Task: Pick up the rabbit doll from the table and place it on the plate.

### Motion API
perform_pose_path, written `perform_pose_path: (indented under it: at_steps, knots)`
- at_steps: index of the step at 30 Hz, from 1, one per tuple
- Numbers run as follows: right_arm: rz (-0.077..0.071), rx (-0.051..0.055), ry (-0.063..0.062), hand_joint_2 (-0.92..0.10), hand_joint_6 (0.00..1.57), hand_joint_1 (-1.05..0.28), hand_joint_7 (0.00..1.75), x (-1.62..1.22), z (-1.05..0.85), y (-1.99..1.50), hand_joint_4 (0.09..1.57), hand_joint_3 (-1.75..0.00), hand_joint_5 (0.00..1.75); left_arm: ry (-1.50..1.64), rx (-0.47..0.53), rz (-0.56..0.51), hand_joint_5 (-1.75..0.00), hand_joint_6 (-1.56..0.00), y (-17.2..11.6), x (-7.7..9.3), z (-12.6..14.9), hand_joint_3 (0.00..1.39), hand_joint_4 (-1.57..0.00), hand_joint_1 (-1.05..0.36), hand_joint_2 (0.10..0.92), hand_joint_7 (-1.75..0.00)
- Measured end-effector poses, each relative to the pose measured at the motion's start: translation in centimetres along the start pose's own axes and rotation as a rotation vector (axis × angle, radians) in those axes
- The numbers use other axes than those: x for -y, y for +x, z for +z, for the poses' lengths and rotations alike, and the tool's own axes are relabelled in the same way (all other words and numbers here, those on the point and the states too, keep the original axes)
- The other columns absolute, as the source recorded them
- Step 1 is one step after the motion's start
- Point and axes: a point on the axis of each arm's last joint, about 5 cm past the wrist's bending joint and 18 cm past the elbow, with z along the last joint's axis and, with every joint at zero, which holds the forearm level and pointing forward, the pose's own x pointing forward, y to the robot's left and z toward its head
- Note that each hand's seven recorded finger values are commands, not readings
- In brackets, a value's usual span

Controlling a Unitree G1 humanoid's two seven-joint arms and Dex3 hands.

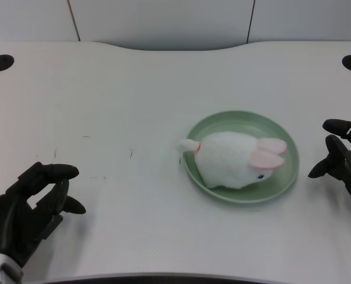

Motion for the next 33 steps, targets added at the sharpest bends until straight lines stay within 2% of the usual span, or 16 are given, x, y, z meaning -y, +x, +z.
perform_pose_path:
  at_steps: [7,16,28,33]
  knots:
    - [0.012,0.005,0.003,-0.92,0.76,-0.48,1.15,0.0,0.07,0.04,0.88,-0.28,1.41,-0.002,0.001,-0.005,-1.67,-0.49,0.0,0.05,-0.06,0.43,-0.52,-0.55,0.921,-1.18]
    - [0.01,0.012,-0.003,-0.92,0.75,-0.48,1.16,-0.01,0.1,0.05,0.87,-0.27,1.42,0.001,0.007,-0.007,-1.66,-0.5,-0.08,0.1,0.06,0.45,-0.52,-0.54,0.921,-1.17]
    - [0.012,0.01,-0.004,-0.92,0.76,-0.49,1.15,-0.02,0.09,0.05,0.88,-0.28,1.42,-0.002,0.002,-0.006,-1.66,-0.51,-0.13,0.04,-0.04,0.42,-0.54,-0.55,0.921,-1.19]
    - [0.007,0.01,-0.004,-0.92,0.76,-0.48,1.16,-0.03,0.09,0.05,0.88,-0.27,1.43,-0.002,0.002,-0.007,-1.66,-0.5,-0.12,0.05,-0.04,0.43,-0.54,-0.54,0.921,-1.18]
